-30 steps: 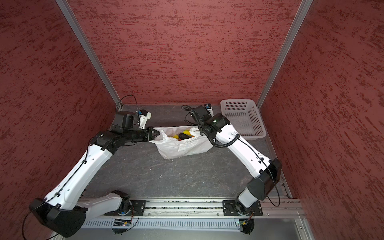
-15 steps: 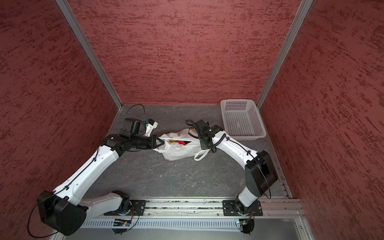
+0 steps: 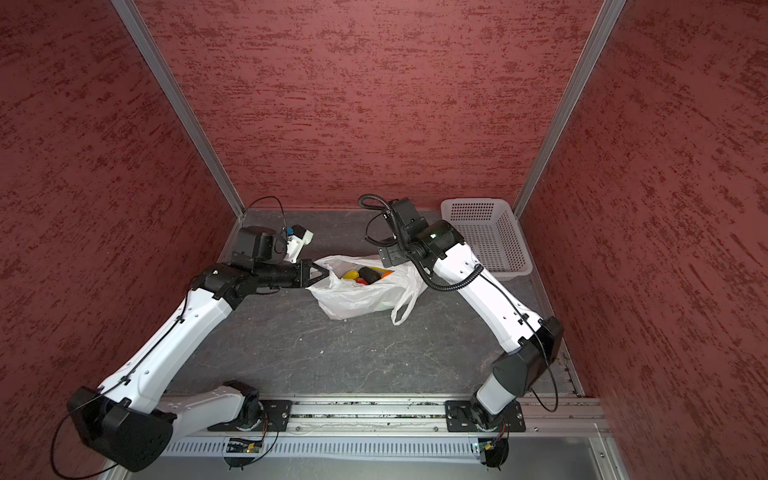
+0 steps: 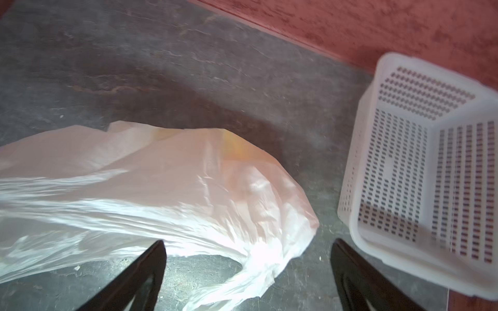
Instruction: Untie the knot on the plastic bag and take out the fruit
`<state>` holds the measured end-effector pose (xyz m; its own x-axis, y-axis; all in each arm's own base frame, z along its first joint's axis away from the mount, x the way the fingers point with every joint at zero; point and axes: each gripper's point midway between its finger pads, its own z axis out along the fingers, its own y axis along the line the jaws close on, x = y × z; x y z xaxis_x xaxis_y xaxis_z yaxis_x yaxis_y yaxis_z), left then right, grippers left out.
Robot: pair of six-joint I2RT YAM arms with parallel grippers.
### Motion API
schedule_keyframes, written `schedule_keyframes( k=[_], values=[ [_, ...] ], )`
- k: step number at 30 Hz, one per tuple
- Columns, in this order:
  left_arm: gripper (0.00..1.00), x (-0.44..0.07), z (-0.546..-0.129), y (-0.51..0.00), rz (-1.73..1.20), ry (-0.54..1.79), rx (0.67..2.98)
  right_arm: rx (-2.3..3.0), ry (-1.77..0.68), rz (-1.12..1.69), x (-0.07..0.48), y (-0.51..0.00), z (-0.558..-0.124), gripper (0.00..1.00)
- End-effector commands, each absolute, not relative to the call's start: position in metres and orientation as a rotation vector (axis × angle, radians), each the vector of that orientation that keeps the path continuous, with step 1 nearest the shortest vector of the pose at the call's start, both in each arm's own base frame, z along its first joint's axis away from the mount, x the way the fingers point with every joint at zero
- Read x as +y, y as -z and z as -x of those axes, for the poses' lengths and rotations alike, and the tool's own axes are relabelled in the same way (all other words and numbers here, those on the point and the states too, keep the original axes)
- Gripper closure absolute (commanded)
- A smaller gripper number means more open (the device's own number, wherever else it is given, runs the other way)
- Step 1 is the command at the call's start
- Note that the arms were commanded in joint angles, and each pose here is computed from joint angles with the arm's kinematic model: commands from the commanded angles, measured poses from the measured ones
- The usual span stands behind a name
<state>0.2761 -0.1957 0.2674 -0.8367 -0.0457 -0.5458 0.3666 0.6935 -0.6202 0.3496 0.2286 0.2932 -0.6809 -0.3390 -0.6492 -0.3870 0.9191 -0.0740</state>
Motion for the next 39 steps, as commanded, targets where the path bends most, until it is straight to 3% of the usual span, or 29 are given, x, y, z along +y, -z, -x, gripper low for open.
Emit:
schedule_keyframes(
  k=[1,8,13,14,15,16,19,23,27,30,34,37,39],
  values=[
    [1.00,-0.199,-0.280,-0.280,-0.278,1.041,2.325,2.362,-0.117,0.774,0.262,-0.273,-0.344,0.02],
    [1.00,-0.198,-0.279,-0.279,-0.280,1.043,2.324,2.291,-0.200,0.970,0.301,-0.246,-0.355,0.02],
    [1.00,-0.200,-0.277,-0.280,-0.294,1.078,2.311,2.251,-0.045,0.963,0.303,-0.219,-0.393,0.02],
    [1.00,-0.200,-0.277,-0.279,-0.295,1.087,2.311,2.240,-0.060,0.955,0.306,-0.218,-0.398,0.06],
    [1.00,-0.200,-0.277,-0.277,-0.292,1.098,2.313,2.233,-0.093,0.943,0.309,-0.217,-0.405,0.23],
    [1.00,-0.199,-0.277,-0.275,-0.287,1.105,2.312,2.231,-0.130,0.931,0.311,-0.219,-0.408,0.46],
    [1.00,-0.192,-0.279,-0.267,-0.252,1.112,2.318,2.241,-0.200,0.925,0.310,-0.223,-0.407,0.99],
    [1.00,-0.178,-0.287,-0.245,-0.160,1.107,2.341,2.266,-0.235,0.939,0.299,-0.231,-0.391,1.00],
    [0.79,-0.170,-0.298,-0.235,-0.092,1.060,2.356,2.349,-0.242,0.911,0.285,-0.237,-0.380,1.00],
    [0.45,-0.165,-0.306,-0.241,-0.067,0.998,2.365,2.444,-0.242,0.885,0.281,-0.237,-0.374,1.00],
    [0.16,-0.152,-0.309,-0.267,-0.028,0.867,2.323,2.549,-0.270,0.832,0.284,-0.235,-0.371,1.00],
    [0.00,-0.141,-0.303,-0.297,0.013,0.805,2.239,2.586,-0.279,0.779,0.286,-0.237,-0.373,1.00],
    [0.01,-0.139,-0.297,-0.310,0.021,0.770,2.217,2.600,-0.279,0.749,0.286,-0.240,-0.376,1.00]
  ],
)
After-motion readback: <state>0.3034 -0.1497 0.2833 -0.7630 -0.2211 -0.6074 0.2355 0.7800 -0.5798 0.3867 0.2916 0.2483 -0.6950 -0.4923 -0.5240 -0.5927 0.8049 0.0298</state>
